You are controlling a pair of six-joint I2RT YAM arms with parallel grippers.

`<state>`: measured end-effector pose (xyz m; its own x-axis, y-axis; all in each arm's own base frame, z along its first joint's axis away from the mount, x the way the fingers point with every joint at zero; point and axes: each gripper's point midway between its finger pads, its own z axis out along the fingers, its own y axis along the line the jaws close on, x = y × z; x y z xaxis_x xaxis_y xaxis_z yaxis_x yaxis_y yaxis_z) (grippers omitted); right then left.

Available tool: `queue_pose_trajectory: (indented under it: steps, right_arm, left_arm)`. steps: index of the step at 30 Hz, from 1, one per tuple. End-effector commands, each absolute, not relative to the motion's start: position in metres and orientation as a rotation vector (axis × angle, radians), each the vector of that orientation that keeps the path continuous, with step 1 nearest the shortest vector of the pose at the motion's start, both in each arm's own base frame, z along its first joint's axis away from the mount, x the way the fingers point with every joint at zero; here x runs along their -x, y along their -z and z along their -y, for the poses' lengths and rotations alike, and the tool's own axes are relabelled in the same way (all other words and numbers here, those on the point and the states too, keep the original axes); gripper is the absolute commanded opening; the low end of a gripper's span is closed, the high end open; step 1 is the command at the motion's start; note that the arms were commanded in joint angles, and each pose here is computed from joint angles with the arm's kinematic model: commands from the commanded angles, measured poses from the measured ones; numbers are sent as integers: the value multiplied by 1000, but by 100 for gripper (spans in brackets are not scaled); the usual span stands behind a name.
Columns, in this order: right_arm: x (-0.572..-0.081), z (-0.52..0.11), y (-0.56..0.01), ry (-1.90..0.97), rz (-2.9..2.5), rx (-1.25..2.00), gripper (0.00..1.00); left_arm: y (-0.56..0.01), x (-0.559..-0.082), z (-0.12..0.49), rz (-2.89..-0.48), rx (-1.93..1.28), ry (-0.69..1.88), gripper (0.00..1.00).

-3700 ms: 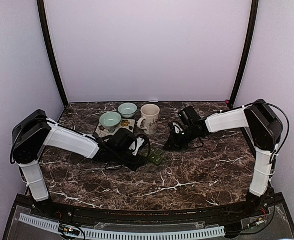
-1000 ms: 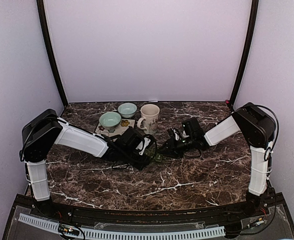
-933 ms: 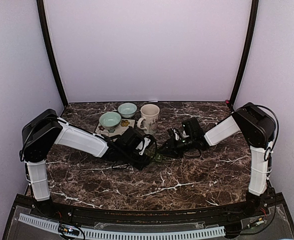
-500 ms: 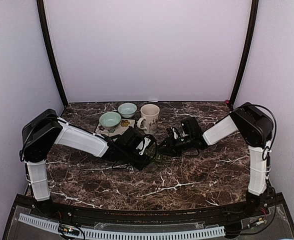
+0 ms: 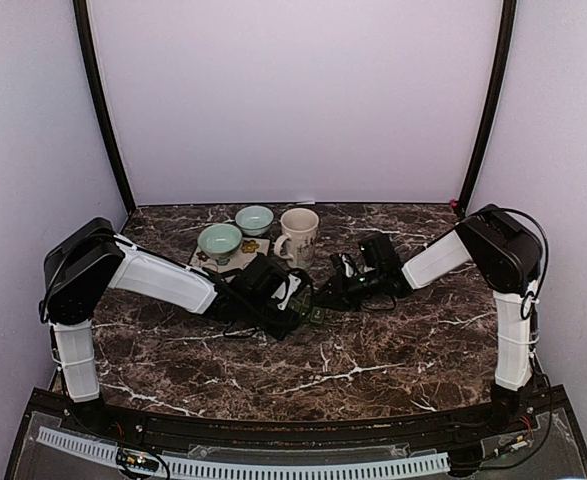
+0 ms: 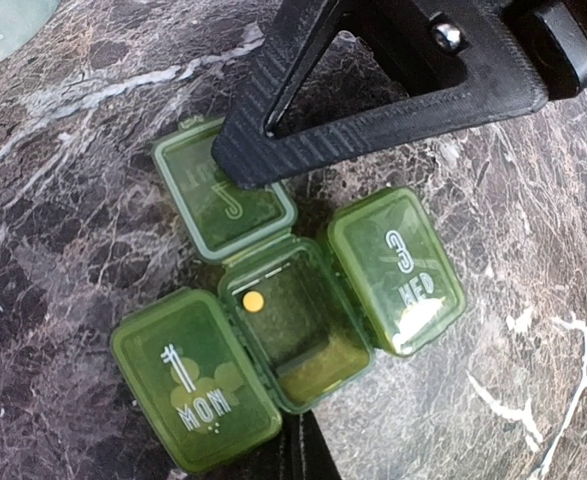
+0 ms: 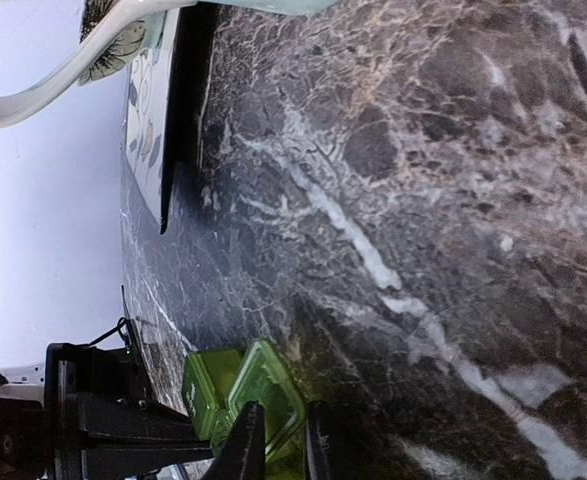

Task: Sort the pills into containers
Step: Close the lid of the pill container on the pill container.

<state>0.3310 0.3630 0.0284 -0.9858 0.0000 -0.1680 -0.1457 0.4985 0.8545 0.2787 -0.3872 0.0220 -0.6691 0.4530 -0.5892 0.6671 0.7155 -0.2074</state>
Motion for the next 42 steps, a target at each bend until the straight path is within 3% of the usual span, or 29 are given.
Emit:
queue_pose_trajectory:
  steps: [1,9,25,35,42]
  right_arm:
    - [-341,-361,-34,-1422,-2541,214,12]
    - [-344,-355,-42,-1315,-2502,314,8]
    - [-329,-359,-60,-1227,-2424,466,9]
    - [-317,-361,-57,-1175,-2428,536,12]
    - [-313,-360,-64,-1128,-2403,573,21]
  left_arm:
    - [-21,-279,386,-2424,-872,525,0]
    - [-23,-284,384,-2427,-863,521,0]
    - [-26,-291,387,-2419,-836,538,0]
    - [-27,-294,389,-2416,-835,540,0]
    - [-28,-295,389,-2413,-835,536,0]
